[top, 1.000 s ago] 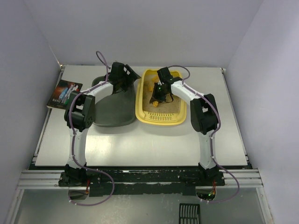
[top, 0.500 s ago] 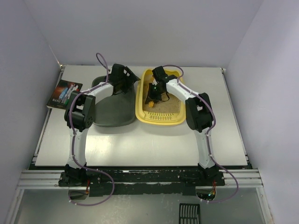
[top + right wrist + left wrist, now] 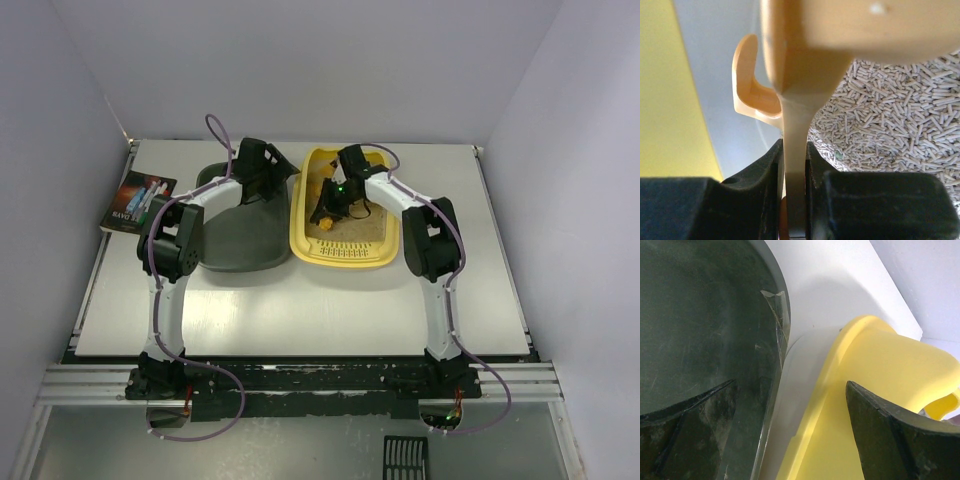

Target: Clean the litter box

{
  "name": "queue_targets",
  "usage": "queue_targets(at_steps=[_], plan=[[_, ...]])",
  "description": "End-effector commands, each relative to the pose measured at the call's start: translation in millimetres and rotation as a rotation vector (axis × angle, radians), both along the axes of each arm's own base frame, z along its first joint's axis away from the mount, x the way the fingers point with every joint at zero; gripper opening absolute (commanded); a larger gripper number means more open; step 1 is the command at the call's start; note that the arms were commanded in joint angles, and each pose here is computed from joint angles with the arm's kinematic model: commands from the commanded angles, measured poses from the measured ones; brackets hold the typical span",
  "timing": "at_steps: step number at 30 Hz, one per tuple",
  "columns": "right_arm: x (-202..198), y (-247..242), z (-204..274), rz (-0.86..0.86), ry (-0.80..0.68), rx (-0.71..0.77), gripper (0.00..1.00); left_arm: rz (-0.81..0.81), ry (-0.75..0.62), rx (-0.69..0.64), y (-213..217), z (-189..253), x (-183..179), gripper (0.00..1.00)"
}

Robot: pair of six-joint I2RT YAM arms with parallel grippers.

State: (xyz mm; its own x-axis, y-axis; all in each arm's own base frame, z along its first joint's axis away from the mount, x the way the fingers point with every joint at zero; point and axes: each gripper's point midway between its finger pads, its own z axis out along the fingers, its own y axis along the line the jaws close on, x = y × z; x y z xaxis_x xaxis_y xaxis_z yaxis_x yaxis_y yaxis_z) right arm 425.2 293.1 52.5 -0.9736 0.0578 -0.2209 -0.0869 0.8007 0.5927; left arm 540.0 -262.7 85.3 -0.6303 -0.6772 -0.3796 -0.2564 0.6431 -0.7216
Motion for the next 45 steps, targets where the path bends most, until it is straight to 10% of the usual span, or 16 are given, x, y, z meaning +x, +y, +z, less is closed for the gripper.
queue_targets(at_steps=[1, 12, 23, 45], plan=[[-12.1, 5.9, 1.0, 0.062, 0.023, 0.136, 0.00, -0.056, -0.059, -0.035, -15.2, 27.9, -6.5, 0.99], [-6.9, -12.6, 13.5, 0.028, 0.041, 0.290, 0.00, -0.087, -0.077, -0.057, -21.0, 34.8, -7.2, 0.99], [14.8, -23.5, 23.8, -0.007, -0.071, -0.100, 0.00, -0.089, -0.055, -0.065, -22.4, 28.8, -14.1, 0.99], [9.1, -49.6, 36.6, 0.046, -0.134, -0.396, 0.00, -0.033, -0.070, -0.015, -6.6, 40.2, -19.7, 0.99]])
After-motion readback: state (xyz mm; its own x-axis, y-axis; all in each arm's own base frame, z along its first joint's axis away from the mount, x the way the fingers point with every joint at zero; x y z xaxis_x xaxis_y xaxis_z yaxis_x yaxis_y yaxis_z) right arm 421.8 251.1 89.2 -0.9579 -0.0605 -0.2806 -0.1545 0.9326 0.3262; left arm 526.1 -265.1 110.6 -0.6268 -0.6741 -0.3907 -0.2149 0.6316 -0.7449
